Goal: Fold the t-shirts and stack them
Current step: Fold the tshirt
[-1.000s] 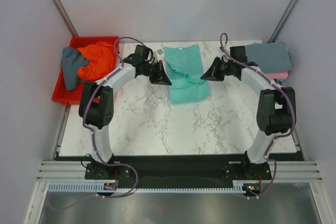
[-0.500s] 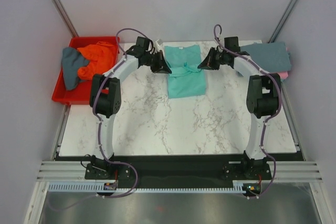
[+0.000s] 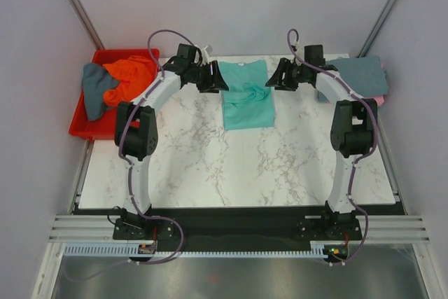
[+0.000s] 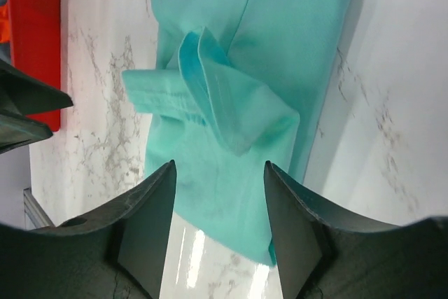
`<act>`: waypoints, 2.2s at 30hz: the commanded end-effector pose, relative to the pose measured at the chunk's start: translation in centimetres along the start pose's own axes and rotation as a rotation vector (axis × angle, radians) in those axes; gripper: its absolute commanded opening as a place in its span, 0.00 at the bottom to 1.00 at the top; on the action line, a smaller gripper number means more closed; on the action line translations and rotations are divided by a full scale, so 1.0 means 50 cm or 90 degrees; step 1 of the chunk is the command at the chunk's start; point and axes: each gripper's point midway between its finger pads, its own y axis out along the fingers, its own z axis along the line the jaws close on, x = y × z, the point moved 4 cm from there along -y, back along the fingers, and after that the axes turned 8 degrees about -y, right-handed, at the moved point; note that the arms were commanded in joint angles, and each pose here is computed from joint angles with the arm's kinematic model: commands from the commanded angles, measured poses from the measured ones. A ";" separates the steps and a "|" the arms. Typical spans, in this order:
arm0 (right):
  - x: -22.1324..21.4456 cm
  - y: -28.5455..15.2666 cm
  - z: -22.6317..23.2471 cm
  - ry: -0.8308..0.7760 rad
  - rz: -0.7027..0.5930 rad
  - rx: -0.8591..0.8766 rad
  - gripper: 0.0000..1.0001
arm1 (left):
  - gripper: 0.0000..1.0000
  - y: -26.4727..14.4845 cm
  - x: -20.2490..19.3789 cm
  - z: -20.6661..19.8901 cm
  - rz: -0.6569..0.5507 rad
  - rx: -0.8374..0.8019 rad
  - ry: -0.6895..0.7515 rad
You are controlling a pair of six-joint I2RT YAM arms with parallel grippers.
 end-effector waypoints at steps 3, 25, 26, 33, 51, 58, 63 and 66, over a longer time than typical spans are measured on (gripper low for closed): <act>-0.068 -0.124 0.023 0.045 0.064 0.049 0.61 | 0.61 -0.106 -0.097 -0.044 0.063 -0.046 -0.063; -0.271 -0.042 -0.033 0.223 0.205 0.073 0.57 | 0.64 0.032 -0.262 0.065 0.202 -0.032 -0.234; -0.274 -0.038 -0.030 0.223 0.209 0.074 0.57 | 0.64 0.037 -0.262 0.061 0.204 -0.035 -0.231; -0.286 -0.004 -0.020 0.219 0.227 0.080 0.57 | 0.62 0.058 -0.266 0.068 0.211 -0.033 -0.230; -0.295 -0.003 -0.048 0.203 0.228 0.023 0.56 | 0.43 0.081 -0.256 0.093 0.187 0.009 -0.235; -0.282 0.013 -0.071 0.176 0.219 0.008 0.51 | 0.33 0.088 -0.249 0.093 0.183 0.002 -0.225; -0.272 0.018 -0.080 0.161 0.212 0.001 0.36 | 0.15 0.080 -0.255 0.089 0.186 -0.004 -0.222; -0.274 0.015 -0.077 0.156 0.211 0.008 0.26 | 0.04 0.077 -0.258 0.086 0.188 -0.012 -0.222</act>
